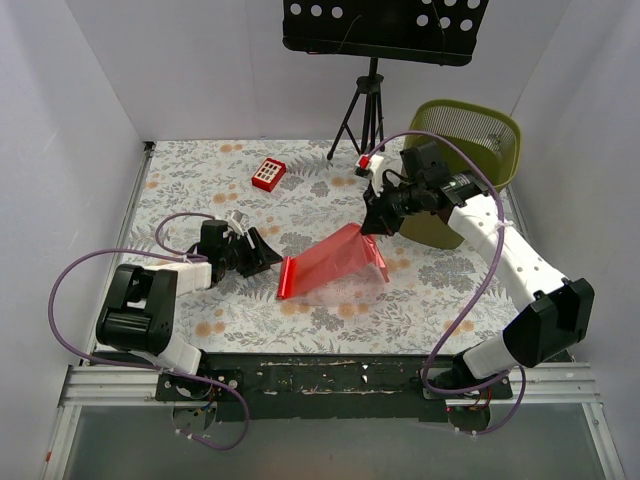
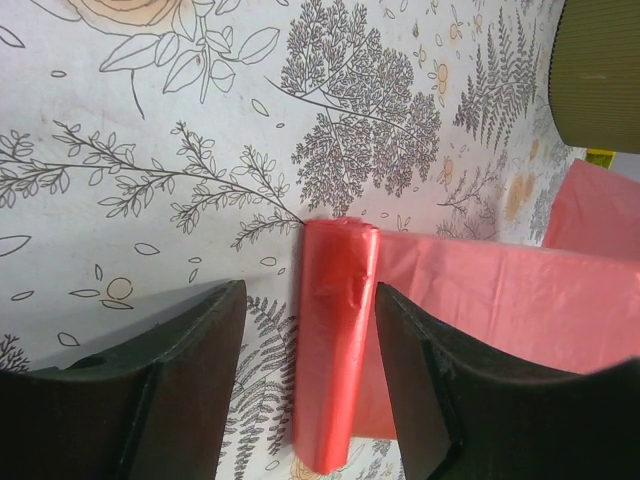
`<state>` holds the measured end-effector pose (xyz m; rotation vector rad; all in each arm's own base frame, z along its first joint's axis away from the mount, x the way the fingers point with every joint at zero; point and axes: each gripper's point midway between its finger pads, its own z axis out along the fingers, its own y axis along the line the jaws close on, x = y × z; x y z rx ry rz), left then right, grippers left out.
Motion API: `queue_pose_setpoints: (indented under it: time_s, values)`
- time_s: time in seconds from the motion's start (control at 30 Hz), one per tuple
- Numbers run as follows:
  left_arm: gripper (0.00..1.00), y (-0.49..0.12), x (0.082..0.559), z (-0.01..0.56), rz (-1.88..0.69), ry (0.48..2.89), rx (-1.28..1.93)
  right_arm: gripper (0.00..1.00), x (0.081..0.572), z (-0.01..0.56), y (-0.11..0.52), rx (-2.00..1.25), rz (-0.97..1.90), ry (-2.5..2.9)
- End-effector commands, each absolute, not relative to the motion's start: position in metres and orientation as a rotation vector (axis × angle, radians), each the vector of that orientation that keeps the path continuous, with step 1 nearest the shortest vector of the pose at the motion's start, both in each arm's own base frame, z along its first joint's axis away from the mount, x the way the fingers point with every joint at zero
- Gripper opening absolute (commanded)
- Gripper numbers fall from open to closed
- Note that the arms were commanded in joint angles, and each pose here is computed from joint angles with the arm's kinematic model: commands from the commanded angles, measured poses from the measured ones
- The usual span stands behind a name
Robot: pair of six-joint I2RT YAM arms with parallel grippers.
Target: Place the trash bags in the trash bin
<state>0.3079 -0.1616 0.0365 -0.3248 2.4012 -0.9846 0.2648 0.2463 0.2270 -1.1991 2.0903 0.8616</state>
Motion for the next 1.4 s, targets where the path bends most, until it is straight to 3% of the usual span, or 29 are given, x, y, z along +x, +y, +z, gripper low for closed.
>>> queue_pose_setpoints:
  time_s: [0.0, 0.57, 1.37]
  values:
    - [0.55, -0.153, 0.262, -0.011, -0.915, 2.615, -0.425, 0.01, 0.257, 0.267, 0.244, -1.246, 0.849, 1.972]
    - [0.59, -0.163, 0.265, -0.012, -0.996, 2.602, -0.396, 0.01, 0.261, 0.307, 0.242, -1.284, 0.785, 1.858]
    - [0.56, -0.182, 0.27, -0.035, -0.986, 2.708, -0.384, 0.01, 0.268, 0.266, 0.172, -1.186, 0.397, 2.037]
